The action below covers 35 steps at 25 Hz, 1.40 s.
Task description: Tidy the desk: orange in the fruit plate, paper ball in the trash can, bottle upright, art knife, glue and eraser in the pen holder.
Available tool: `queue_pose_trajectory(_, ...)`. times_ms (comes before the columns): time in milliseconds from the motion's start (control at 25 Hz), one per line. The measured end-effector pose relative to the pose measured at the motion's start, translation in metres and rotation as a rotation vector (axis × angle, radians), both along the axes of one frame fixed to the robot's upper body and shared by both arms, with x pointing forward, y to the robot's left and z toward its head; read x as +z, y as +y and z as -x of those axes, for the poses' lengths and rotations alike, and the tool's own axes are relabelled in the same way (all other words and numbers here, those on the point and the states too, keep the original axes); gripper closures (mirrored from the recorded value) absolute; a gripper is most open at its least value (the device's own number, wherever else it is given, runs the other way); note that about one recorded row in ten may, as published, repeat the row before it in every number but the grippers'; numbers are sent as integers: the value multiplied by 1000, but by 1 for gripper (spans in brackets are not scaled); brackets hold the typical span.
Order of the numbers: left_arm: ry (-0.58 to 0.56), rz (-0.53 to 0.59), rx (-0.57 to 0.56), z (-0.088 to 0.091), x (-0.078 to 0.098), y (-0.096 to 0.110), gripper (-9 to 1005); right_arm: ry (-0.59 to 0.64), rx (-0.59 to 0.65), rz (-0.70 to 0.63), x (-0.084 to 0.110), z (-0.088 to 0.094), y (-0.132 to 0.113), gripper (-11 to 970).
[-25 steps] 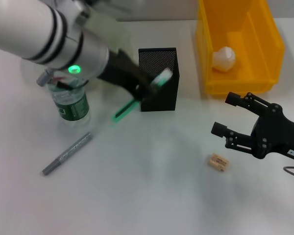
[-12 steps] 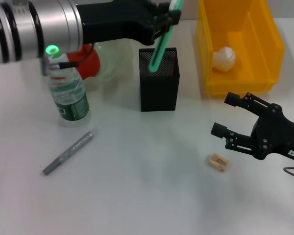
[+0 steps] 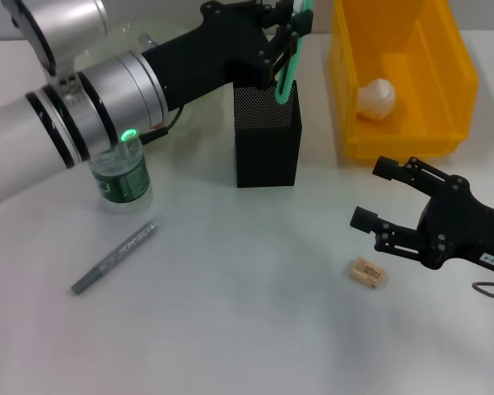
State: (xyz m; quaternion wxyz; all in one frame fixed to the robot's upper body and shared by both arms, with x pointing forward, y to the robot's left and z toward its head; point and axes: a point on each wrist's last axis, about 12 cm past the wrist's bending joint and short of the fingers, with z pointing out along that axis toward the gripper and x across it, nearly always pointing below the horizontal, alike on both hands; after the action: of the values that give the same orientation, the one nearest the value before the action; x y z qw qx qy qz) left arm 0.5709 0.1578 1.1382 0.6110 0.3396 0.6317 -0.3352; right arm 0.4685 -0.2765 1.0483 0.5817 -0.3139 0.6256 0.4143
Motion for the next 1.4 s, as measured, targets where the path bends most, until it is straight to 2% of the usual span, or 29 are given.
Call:
queue_pose_trajectory(40,-49,13,26,1,-8,0,784,1,-1,0,0,0,0,113)
queue_pose_trajectory(120,-78,10,48,1,-14,2,783,5,-3,-1,-1,1,-1,113)
queue_pose_trajectory(320,-112,-7,76,4,-25,3,779,8,-4,-2,-2,2,-1,113)
queue_pose_trajectory(520,-114,-26,68,5,-30,1,776,5,-1,-2,-1,1,0,113)
queue_pose_trajectory(1000,-67,-87,96,-11,-40,-2,768,1,1,-1,0,-1,1,113)
queue_pose_trajectory(1240,-61,-86,93,-11,-42,-2,543,-2,3,1,1,-2,1,112)
queue_pose_trajectory(1360,-55,-38,91,-9,-38,0,525,-2,3,1,1,-3,1,112)
queue_pose_trajectory(1400,-55,8,82,-6,-36,3,520,-3,3,1,1,-3,2,112)
